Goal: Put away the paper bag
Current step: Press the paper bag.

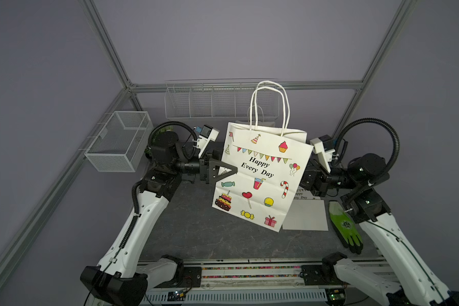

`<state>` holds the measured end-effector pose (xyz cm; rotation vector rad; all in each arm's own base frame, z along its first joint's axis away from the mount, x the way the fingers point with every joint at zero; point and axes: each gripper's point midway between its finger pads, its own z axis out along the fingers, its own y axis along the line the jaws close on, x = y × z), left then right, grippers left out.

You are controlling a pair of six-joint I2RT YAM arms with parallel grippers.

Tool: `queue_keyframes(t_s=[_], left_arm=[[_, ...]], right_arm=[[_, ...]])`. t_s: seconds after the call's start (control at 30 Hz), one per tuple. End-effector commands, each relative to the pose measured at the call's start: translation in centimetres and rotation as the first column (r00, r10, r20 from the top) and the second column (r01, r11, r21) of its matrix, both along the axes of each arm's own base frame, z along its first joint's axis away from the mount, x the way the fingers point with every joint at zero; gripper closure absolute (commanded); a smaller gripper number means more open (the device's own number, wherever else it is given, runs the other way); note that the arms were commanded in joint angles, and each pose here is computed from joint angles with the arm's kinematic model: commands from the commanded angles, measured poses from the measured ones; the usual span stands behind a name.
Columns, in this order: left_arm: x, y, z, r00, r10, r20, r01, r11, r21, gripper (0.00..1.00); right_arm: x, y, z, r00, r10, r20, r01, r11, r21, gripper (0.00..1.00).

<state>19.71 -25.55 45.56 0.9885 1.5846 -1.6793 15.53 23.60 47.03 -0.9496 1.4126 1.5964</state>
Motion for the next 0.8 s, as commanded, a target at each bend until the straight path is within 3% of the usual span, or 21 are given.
queue_keyframes(t_s=[0.0,0.17,0.4,0.63,0.77], left_arm=[[-1.0,-0.3,2.0,0.999,-0.005,0.049,0.008,0.999,-0.053,0.05],[-1.9,-0.1,2.9,0.997,-0.006,0.071,0.011,0.998,-0.068,0.23],[-2.7,0.3,3.3,0.997,0.002,0.083,0.005,0.997,-0.076,0.61],[-2.6,0.3,3.1,0.997,0.009,0.076,-0.003,0.997,-0.074,0.83],[-2.2,0.2,2.8,0.998,0.019,0.066,-0.014,0.998,-0.066,0.93]], right_arm=[[-1.1,0.3,0.5,0.998,0.062,0.024,-0.063,0.998,0.004,0.93],[-0.9,0.4,0.5,0.998,0.061,0.02,-0.061,0.998,0.001,0.93],[-0.7,0.3,0.4,0.999,0.028,0.019,-0.028,1.0,-0.009,0.93],[-0.2,0.2,0.4,0.999,-0.026,0.023,0.026,0.999,-0.019,0.92],[-0.2,0.0,0.7,0.999,-0.043,0.03,0.043,0.999,-0.015,0.82]])
